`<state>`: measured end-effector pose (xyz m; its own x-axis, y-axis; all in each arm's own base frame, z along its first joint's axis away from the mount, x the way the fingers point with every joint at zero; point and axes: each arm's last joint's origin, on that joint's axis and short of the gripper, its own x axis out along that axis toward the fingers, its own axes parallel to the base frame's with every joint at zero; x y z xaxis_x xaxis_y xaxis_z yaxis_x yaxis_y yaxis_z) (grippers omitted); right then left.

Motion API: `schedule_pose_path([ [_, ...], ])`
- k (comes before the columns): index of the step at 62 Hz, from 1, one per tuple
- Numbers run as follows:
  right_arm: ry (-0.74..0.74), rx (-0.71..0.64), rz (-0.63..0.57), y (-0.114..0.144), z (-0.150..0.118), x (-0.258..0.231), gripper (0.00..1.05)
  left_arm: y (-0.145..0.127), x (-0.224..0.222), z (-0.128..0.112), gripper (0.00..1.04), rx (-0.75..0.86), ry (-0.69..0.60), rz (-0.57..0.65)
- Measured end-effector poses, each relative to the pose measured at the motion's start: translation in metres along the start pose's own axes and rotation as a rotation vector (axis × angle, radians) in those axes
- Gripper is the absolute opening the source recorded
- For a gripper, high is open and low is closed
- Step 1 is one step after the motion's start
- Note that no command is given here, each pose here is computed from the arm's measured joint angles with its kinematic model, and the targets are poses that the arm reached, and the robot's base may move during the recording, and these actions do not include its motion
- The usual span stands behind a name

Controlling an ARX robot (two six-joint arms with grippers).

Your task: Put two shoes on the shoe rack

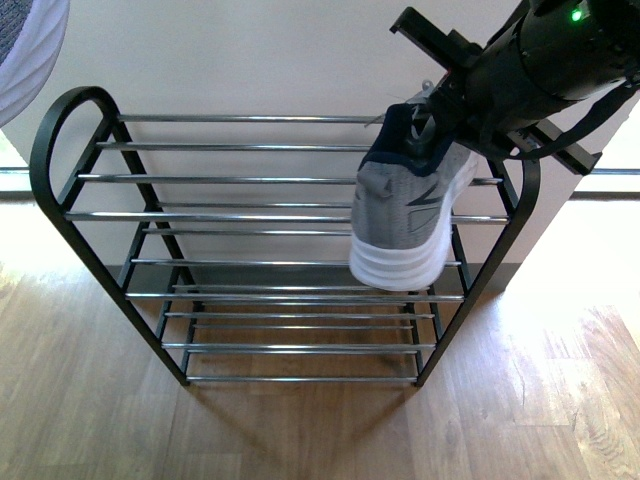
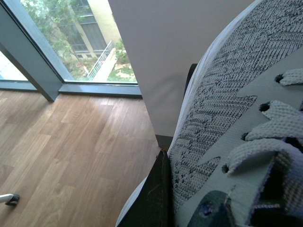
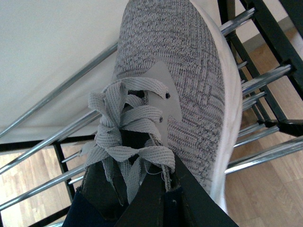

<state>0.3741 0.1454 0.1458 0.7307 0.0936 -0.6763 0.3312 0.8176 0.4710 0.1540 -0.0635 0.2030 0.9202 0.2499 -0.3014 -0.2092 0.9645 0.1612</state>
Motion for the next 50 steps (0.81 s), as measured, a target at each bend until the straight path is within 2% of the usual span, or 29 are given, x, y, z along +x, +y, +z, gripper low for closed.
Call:
schedule_pose_path([
  [19, -0.012, -0.041, 0.03, 0.005, 0.025, 0.021, 0.01, 0.0, 0.0, 0.0, 0.01, 0.0, 0.0, 0.0],
  [30, 0.019, -0.222, 0.06, 0.01, 0.037, 0.023, 0.01, 0.0, 0.0, 0.0, 0.01, 0.0, 0.0, -0.002],
  [37, 0.02, -0.303, 0.04, 0.003, 0.043, 0.025, 0.01, 0.0, 0.0, 0.0, 0.01, 0.0, 0.0, 0.002],
  [50, 0.037, -0.358, -0.013, -0.019, 0.056, 0.033, 0.01, 0.0, 0.0, 0.0, 0.01, 0.0, 0.0, -0.001],
])
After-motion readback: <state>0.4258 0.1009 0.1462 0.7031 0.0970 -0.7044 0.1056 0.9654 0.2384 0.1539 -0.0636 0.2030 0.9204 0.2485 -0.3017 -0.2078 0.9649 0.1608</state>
